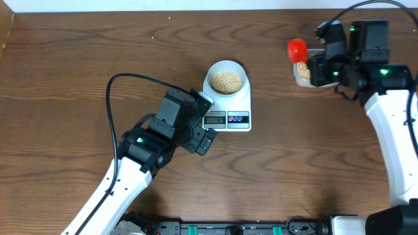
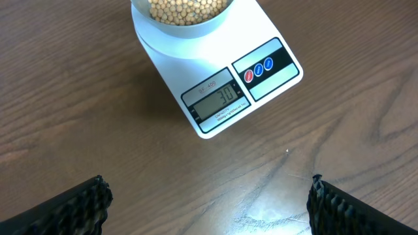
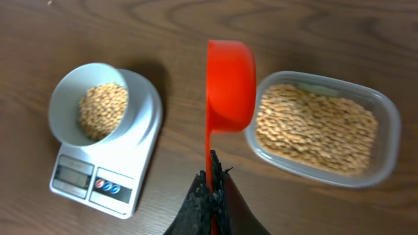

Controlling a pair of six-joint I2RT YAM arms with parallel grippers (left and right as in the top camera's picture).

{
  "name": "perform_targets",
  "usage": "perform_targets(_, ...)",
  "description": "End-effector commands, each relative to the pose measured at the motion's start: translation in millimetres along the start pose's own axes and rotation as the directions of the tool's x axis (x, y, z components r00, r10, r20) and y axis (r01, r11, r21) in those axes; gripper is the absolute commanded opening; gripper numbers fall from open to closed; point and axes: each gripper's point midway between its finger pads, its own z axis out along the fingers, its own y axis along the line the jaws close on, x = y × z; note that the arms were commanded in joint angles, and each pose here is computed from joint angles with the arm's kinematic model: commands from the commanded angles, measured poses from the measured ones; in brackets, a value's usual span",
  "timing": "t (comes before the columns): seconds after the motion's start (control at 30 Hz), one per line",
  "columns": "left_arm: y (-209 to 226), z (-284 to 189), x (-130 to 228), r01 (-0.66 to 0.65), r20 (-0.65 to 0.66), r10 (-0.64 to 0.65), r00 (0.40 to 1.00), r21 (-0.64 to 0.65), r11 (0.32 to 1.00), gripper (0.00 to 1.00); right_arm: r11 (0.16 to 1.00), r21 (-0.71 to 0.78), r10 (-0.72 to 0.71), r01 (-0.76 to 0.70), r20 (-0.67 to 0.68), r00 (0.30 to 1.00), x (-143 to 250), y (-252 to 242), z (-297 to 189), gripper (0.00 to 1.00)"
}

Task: Scoop item into bowl and weigh 50g on scale
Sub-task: 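Move the empty scoop with the right gripper back to the tub, then dip the scoop into the chickpeas again with the right gripper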

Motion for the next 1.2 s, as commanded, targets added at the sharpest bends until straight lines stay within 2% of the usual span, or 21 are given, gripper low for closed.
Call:
perform_targets(0.0,2,-1,-4,-0.012,0.006,0.012,1.000,-0.010,1.000,0.98,0.998,0.017,0.052,-0.053,0.036,0.998,-6,-20,-13,0.01)
perform_targets(0.23,2,-1,-4,-0.012,0.006,0.012,1.000,-0.010,1.000,0.98,0.992,0.063,0.106,-0.108,0.034,0.994,0,-51,-13,0.01)
perform_targets(0.37,2,-1,-4,-0.012,0.006,0.012,1.000,-0.010,1.000,0.98,0.994,0.078,0.079,-0.080,0.021,0.997,3,-62,-8,0.01)
perform_targets(0.9,2,-1,-4,-0.012,0.006,0.012,1.000,-0.010,1.000,0.98,0.994,0.095,0.064,-0.061,-0.027,0.998,12,-85,34,0.01)
perform_targets(1.17,2,-1,-4,-0.012,0.006,0.012,1.000,-0.010,1.000,0.98,0.990,0.118,0.079,-0.073,-0.045,0.996,18,-93,38,0.01)
